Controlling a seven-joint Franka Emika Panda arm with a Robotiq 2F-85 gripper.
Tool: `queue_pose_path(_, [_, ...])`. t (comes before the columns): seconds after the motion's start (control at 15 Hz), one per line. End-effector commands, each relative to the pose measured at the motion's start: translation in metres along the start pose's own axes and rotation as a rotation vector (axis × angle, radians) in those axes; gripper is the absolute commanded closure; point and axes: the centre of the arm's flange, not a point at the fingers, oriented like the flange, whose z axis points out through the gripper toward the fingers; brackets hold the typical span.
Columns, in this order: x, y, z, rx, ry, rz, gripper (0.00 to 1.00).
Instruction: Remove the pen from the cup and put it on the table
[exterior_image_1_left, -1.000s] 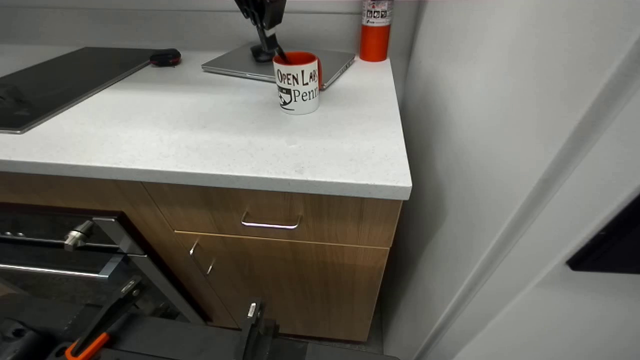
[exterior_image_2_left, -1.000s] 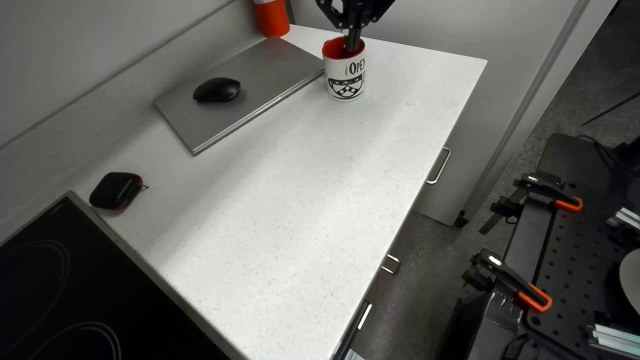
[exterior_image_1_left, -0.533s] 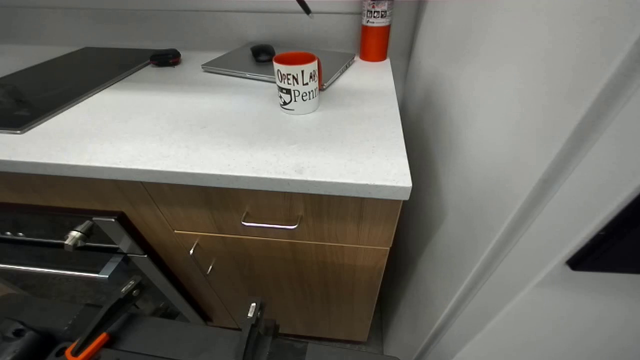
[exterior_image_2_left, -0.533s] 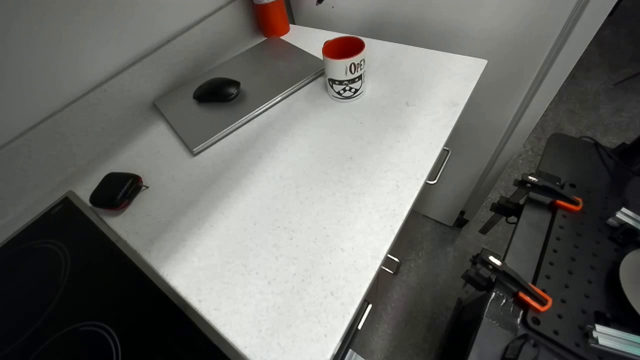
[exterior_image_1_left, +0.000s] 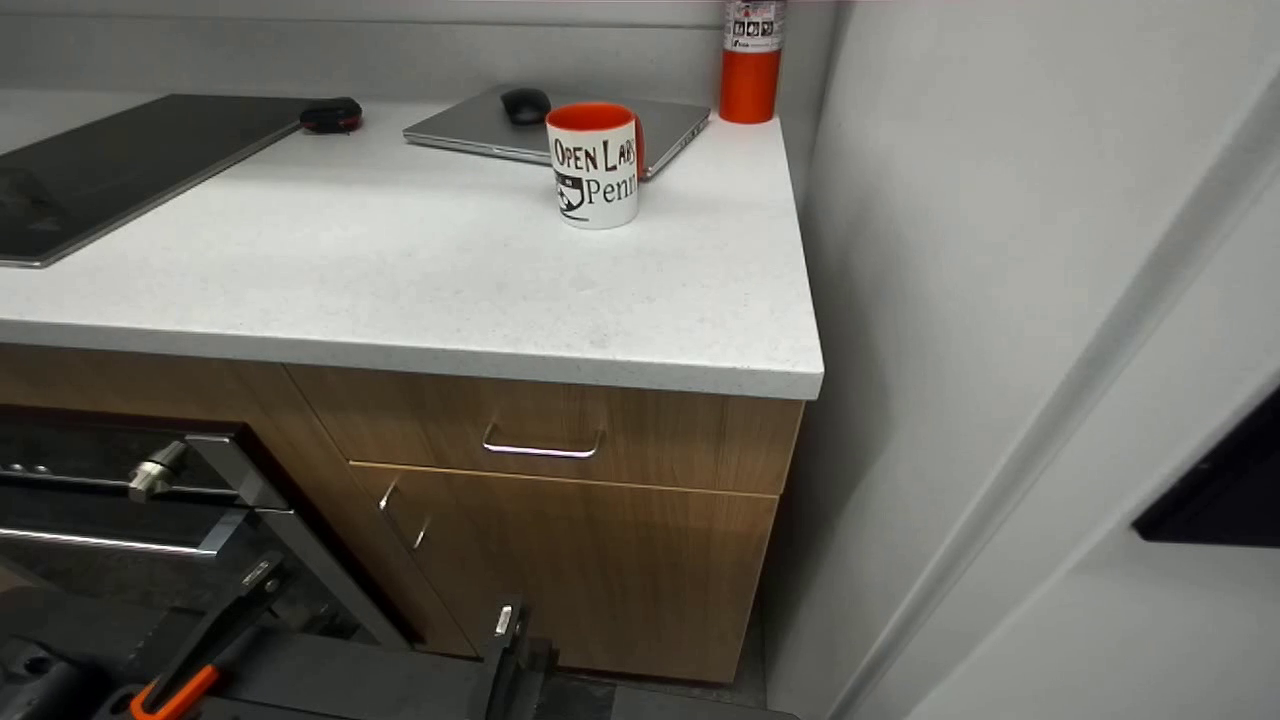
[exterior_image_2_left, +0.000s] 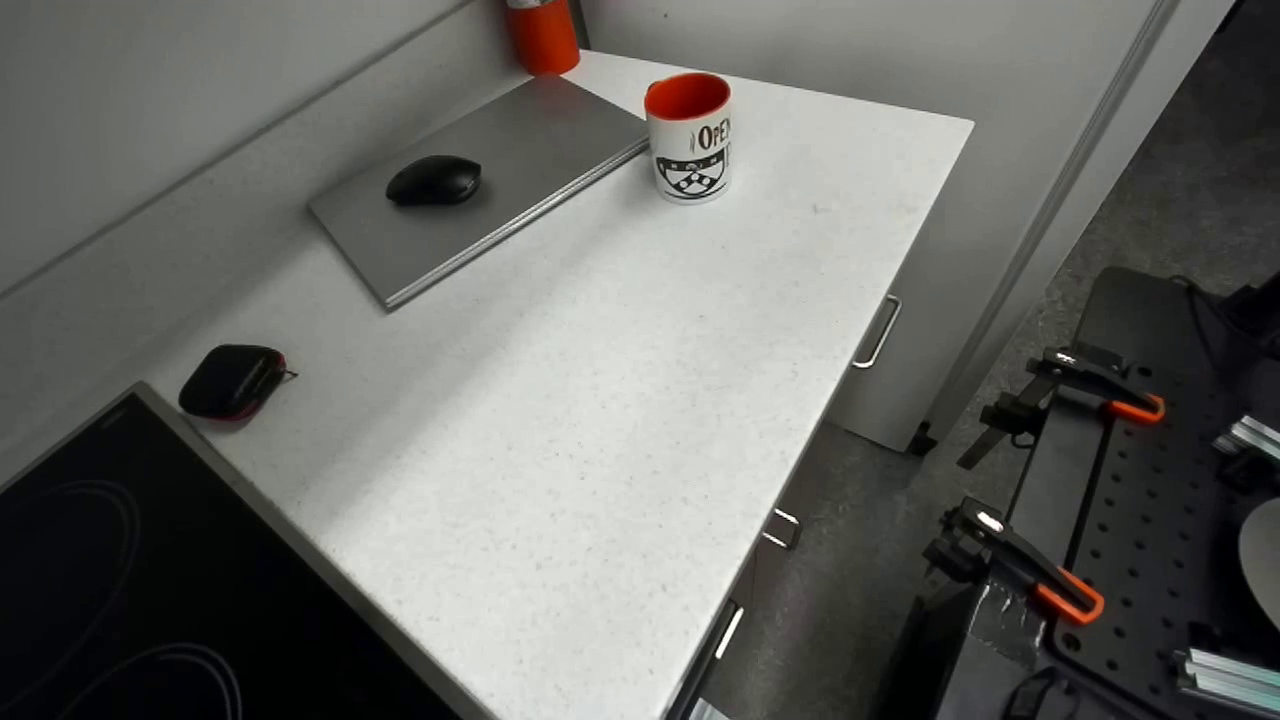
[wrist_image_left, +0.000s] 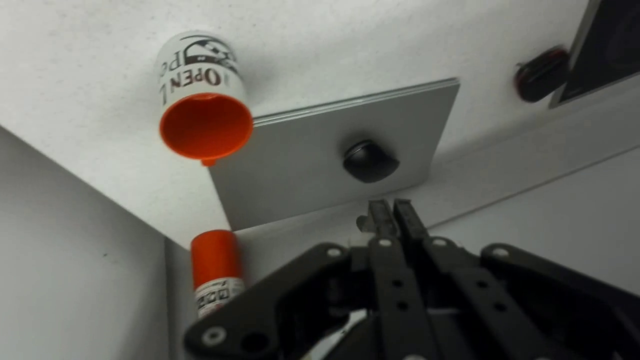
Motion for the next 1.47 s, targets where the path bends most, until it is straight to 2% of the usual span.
queue_pose_path(0.0, [-0.032, -0.020, 0.017, 0.100, -0.073, -0.099, 0.99])
queue_pose_path(0.27, [-0.053, -0.039, 0.066, 0.092, -0.173, -0.175, 0.99])
queue_pose_path(0.6, [-0.065, -0.044, 0.139, 0.024, -0.303, -0.245, 0.99])
queue_pose_path(0.8, [-0.065, -0.041, 0.172, -0.014, -0.330, -0.233, 0.99])
queue_pose_path(1.13, [-0.054, -0.025, 0.199, -0.052, -0.350, -0.212, 0.99])
queue_pose_path(1.2, [-0.051, -0.021, 0.203, -0.062, -0.353, -0.206, 0.89])
queue_pose_path(1.27, [-0.047, -0.017, 0.205, -0.074, -0.351, -0.200, 0.68])
queue_pose_path(1.4, [-0.042, -0.009, 0.207, -0.083, -0.350, -0.190, 0.64])
